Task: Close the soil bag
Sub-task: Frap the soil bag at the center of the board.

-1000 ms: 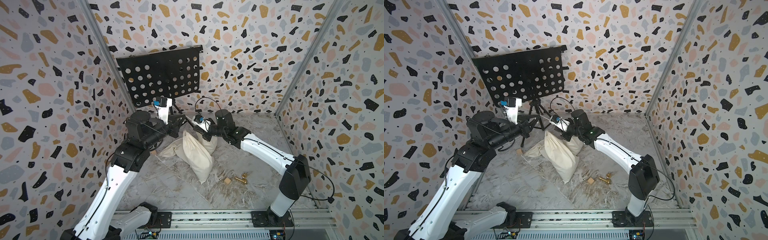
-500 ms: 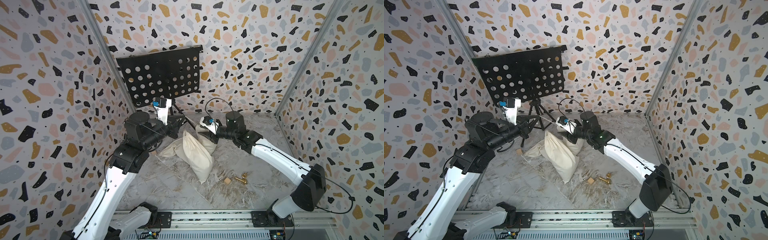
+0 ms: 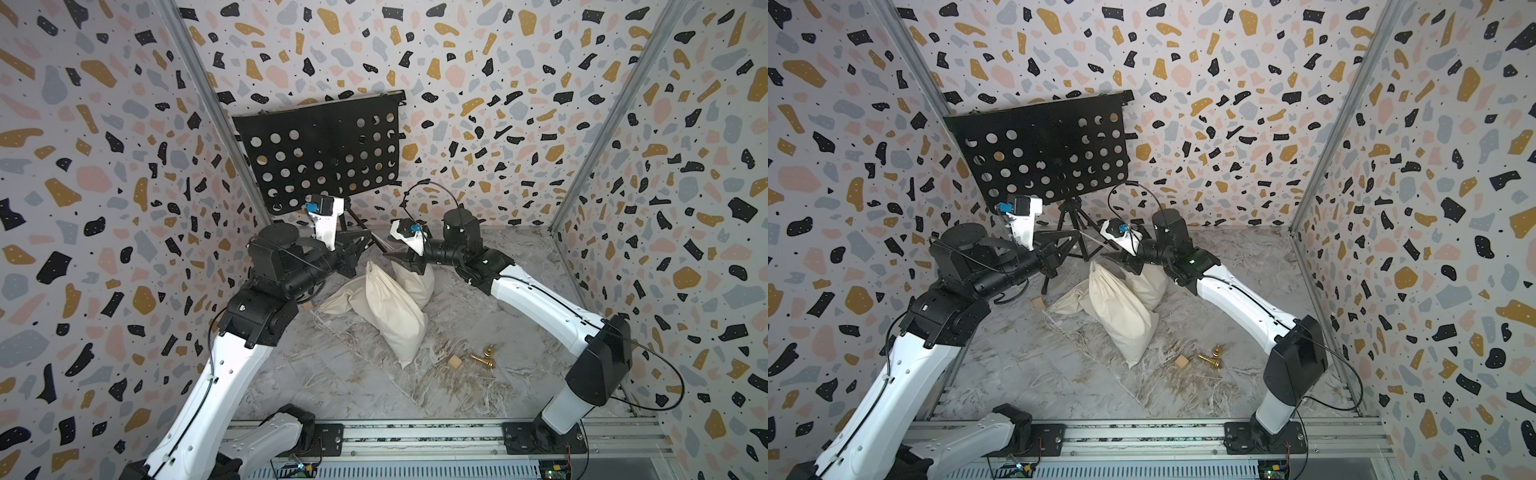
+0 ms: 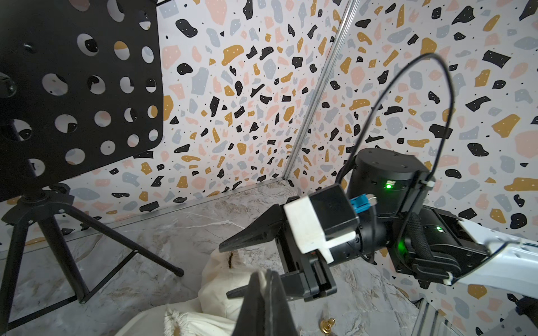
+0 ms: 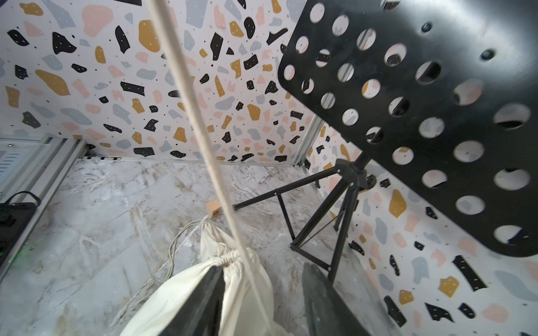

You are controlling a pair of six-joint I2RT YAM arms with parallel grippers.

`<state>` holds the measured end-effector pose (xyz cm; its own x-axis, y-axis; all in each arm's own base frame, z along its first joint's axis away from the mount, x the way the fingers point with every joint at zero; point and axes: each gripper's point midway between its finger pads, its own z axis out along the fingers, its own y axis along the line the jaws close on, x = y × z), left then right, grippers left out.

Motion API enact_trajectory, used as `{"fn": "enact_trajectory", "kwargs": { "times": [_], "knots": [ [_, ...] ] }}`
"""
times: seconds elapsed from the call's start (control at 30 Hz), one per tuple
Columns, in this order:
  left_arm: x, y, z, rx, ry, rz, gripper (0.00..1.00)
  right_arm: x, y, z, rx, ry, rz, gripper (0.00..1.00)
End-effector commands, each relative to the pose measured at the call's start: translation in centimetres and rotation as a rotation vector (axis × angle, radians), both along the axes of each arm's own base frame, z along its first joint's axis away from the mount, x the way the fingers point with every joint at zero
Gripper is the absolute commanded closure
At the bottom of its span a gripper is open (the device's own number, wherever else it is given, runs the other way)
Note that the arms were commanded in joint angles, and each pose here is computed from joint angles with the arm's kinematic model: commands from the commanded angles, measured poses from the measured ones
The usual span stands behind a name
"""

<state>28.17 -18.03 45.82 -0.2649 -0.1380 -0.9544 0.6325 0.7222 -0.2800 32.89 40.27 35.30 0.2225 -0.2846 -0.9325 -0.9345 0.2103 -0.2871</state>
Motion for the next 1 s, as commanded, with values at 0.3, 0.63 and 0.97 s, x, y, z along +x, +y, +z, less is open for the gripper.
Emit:
{"fn": "enact_trajectory", "kwargs": {
  "times": [0.3,0.63,0.97],
  "knots": [
    [-3.2,1.3,5.9,-0.077,-0.185,-0.005,1.0,3.5,-1.4,-4.3,-0.126,0.046,-0.088,0.89],
    [-8.7,4.7,10.8,-0.15,-0.343,0.063,1.0,11.8,-11.9,-20.4,-0.556,0.172,-0.503,0.88],
    [-8.8,6.8,11.8,-0.166,-0.372,0.179,1.0,18.0,-28.2,-20.5,-0.768,0.12,-1.009,0.85]
  ]
}}
